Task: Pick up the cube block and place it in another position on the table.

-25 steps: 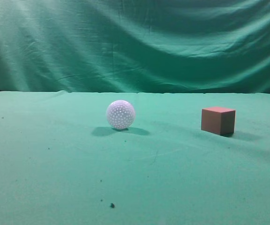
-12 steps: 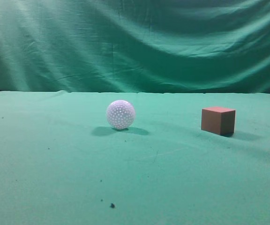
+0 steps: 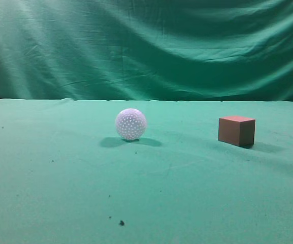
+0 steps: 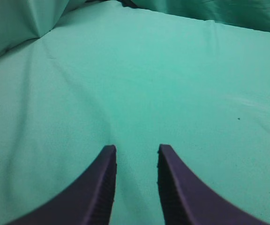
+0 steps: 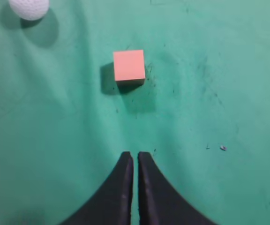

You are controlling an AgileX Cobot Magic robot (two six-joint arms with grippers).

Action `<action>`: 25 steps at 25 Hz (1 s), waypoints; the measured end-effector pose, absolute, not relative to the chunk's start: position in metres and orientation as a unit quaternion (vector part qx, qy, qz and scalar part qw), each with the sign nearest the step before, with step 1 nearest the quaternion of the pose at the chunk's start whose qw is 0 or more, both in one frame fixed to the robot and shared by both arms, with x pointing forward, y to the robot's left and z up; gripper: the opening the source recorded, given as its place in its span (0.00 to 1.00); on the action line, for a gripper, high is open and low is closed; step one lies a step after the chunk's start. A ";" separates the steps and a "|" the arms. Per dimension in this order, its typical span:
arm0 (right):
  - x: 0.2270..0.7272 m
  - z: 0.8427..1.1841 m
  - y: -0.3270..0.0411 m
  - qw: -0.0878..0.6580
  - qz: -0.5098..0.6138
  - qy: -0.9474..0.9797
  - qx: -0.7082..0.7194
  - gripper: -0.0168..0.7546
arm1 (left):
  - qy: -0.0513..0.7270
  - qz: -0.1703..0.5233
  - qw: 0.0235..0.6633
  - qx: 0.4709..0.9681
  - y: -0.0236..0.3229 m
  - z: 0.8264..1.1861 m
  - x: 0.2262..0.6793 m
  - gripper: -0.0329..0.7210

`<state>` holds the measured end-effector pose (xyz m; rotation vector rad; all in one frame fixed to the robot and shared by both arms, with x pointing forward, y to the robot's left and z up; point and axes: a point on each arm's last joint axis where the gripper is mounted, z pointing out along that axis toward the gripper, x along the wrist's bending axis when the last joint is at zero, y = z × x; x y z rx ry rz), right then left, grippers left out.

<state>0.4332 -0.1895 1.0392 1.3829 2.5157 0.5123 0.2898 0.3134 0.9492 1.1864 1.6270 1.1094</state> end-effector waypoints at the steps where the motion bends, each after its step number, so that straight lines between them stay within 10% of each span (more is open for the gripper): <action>1: 0.438 1.038 -0.184 0.110 0.163 0.862 0.468 0.02 | 0.646 0.440 0.409 0.471 0.313 0.949 0.290 0.36; 8: 0.467 1.023 -0.157 0.099 0.120 0.895 0.419 0.09 | 0.646 0.440 0.409 0.471 0.313 0.949 0.290 0.36; 17: 0.488 0.990 -0.140 0.091 0.123 0.904 0.398 0.70 | 0.646 0.440 0.409 0.471 0.313 0.949 0.290 0.36; 25: 0.503 0.951 -0.133 0.085 0.094 0.912 0.390 0.69 | 0.646 0.440 0.409 0.471 0.313 0.949 0.290 0.36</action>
